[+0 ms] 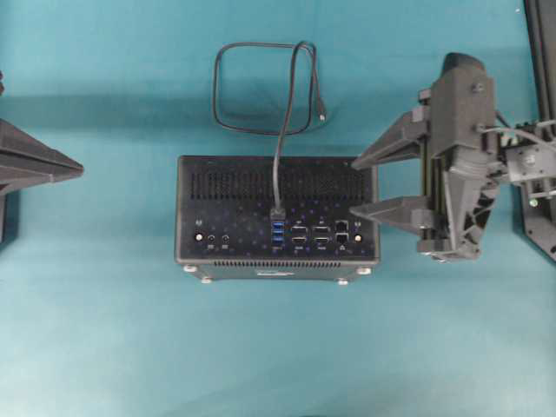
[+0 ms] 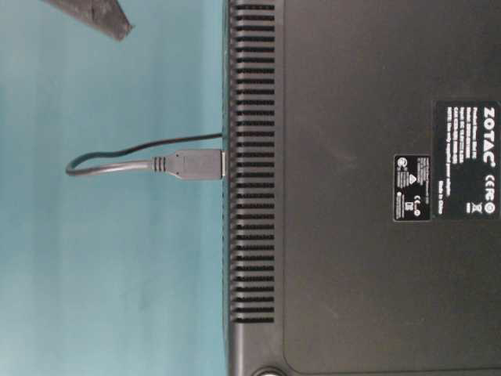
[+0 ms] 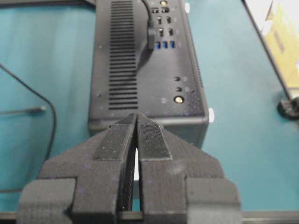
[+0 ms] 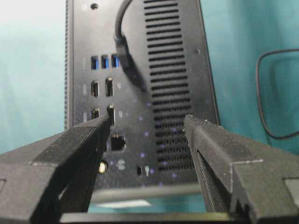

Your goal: Insert the USB into the PC box with both arms.

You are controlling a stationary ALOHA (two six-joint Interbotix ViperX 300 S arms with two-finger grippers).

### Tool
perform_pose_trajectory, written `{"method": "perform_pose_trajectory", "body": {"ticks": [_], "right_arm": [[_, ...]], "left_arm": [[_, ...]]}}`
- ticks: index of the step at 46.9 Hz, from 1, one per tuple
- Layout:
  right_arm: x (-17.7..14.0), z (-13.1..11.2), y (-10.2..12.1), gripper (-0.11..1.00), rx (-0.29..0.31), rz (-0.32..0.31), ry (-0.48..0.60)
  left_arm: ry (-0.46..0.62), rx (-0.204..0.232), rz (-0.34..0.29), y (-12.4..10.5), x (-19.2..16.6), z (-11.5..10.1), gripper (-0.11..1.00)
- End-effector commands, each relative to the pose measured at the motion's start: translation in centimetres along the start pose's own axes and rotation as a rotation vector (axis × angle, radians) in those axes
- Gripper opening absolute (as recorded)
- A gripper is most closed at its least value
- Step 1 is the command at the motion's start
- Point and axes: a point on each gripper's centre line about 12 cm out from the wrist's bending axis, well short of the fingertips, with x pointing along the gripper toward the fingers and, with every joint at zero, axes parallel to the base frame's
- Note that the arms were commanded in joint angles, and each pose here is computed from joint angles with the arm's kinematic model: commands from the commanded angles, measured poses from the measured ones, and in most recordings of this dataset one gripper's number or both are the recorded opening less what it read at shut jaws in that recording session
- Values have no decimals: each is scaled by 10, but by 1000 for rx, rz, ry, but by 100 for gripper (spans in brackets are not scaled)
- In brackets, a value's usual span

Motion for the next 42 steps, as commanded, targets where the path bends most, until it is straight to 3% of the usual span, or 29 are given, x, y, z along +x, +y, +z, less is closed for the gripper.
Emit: {"method": "perform_pose_trajectory", "body": {"ticks": [1,42], "right_arm": [[-8,5,1,75,7,12,-35],[-15,1,0,75,11,62,-147]], "left_arm": [[-14,1,3,1,0,5,0],[-95,-2,2,0,3,2,0]]}}
